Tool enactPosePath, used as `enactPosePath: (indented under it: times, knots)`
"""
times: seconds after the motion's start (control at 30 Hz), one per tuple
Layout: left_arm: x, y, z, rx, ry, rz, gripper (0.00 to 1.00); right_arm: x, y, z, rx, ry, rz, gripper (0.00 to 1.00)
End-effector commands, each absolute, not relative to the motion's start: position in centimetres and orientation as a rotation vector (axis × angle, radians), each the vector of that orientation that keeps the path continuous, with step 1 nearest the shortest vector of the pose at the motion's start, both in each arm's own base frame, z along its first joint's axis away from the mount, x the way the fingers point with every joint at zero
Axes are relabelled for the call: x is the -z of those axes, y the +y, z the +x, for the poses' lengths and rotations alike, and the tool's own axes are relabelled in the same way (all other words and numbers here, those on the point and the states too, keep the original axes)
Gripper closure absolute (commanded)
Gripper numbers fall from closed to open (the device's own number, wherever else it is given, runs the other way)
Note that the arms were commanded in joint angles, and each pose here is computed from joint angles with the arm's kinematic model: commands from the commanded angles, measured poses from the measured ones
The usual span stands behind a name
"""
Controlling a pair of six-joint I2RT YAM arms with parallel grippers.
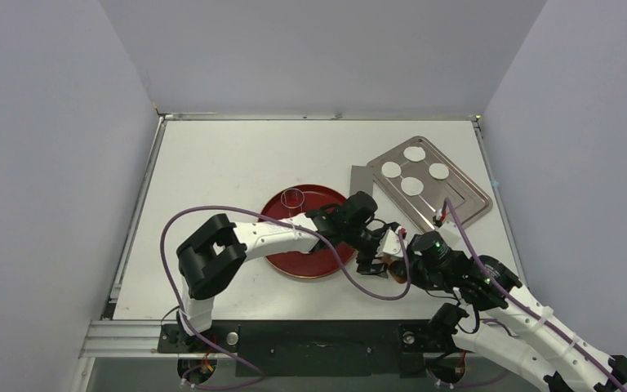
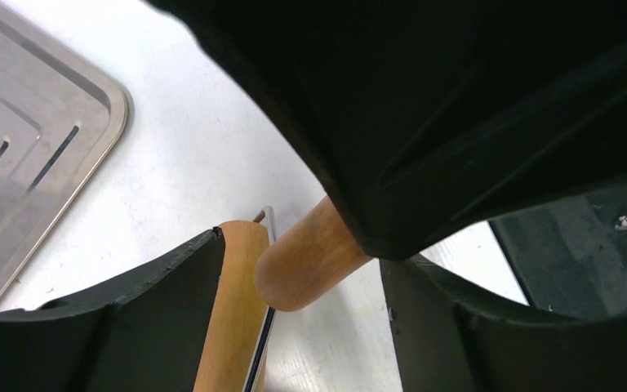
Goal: Roll out the dumpling wrappers from the dough
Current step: Pick up the rolling pin from the center of the board.
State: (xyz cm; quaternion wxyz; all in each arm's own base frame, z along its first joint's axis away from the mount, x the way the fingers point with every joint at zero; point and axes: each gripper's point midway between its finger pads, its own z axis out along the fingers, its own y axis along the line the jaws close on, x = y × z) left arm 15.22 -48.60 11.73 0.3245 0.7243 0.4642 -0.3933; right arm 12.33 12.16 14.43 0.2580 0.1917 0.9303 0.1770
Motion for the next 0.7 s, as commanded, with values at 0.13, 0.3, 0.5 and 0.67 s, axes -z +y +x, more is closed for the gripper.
enactPosePath:
  times: [0.13, 0.3, 0.5, 0.67]
  knots:
    - [-12.9, -50.1, 14.5, 1.124, 1.156, 1.886, 0.58, -17.9, 13.6, 14.1, -0.632, 2.392, 0.55, 1.0]
    - [-13.4, -50.1, 14.0, 1.158, 1.188, 1.887, 1.0, -18.4, 13.6, 14.4, -0.627, 2.386, 0.518, 1.0]
    - [-16.1, -49.2, 14.6, 1.318, 1.365, 1.762, 1.0, -21.6, 13.2, 15.5, -0.549, 2.337, 0.271, 0.57]
    - [-18.0, -48.0, 15.5, 1.371, 1.433, 1.672, 1.0, -22.9, 12.9, 16.0, -0.507, 2.301, 0.176, 0.14]
